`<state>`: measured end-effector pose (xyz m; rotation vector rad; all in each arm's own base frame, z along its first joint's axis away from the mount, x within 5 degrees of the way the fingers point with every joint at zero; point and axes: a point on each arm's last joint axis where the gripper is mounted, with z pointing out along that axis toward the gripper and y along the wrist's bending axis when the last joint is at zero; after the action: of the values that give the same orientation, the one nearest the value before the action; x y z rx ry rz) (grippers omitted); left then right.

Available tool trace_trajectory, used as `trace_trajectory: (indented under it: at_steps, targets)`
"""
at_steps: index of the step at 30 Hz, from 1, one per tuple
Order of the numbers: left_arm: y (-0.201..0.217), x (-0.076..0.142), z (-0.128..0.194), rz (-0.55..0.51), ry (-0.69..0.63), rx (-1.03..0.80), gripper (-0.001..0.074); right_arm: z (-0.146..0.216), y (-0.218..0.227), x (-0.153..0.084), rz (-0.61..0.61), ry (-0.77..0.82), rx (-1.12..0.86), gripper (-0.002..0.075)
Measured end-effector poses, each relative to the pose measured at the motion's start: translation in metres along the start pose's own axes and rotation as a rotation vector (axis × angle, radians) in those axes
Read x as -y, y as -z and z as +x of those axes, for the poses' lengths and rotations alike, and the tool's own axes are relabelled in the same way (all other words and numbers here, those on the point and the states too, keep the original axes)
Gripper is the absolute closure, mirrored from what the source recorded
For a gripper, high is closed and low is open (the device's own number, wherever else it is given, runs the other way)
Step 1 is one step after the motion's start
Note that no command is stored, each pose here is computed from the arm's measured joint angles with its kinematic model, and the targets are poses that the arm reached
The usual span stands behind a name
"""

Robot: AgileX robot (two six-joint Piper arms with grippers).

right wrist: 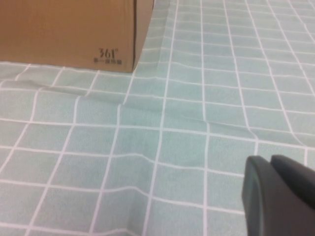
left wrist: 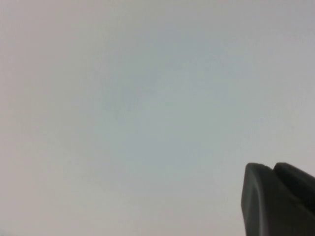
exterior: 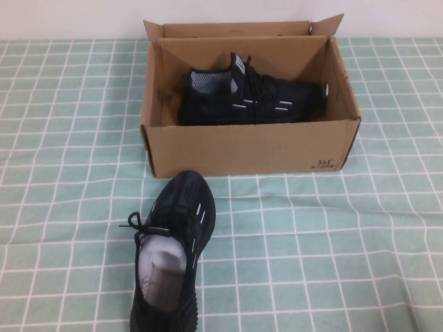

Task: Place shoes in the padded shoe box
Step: Pick up the shoe from the table

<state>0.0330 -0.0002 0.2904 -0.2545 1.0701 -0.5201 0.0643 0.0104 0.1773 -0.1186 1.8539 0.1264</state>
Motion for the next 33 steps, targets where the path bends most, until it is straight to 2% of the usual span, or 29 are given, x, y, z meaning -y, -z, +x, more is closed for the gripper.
trace_trajectory:
  at_steps: [6,12,17,20,25,33]
  targets:
    - [-0.022,0.021,-0.032,0.028,-0.093,0.006,0.0731,0.001,0.000,0.000,-0.001,-0.001,-0.009,0.0734]
    - [-0.071,0.032,-0.048,-0.088,-0.122,-0.261,0.0731,0.001,0.000,0.000,-0.001,-0.002,-0.011,0.0734]
    - [-0.113,0.029,-0.037,-0.208,-0.187,-0.569,0.0731,0.001,0.000,0.000,-0.001,-0.004,-0.011,0.0734]
    - [-0.126,0.022,-0.024,-0.236,-0.250,-0.698,0.0731,0.001,0.000,0.000,-0.001,-0.004,-0.011,0.0734]
    - [-0.139,0.014,-0.009,-0.253,-0.273,-0.774,0.0731,0.001,0.000,0.000,-0.001,-0.004,-0.011,0.0734]
    - [-0.144,0.013,-0.003,-0.255,-0.245,-0.787,0.0731,0.001,0.000,0.000,-0.001,-0.004,-0.011,0.0734]
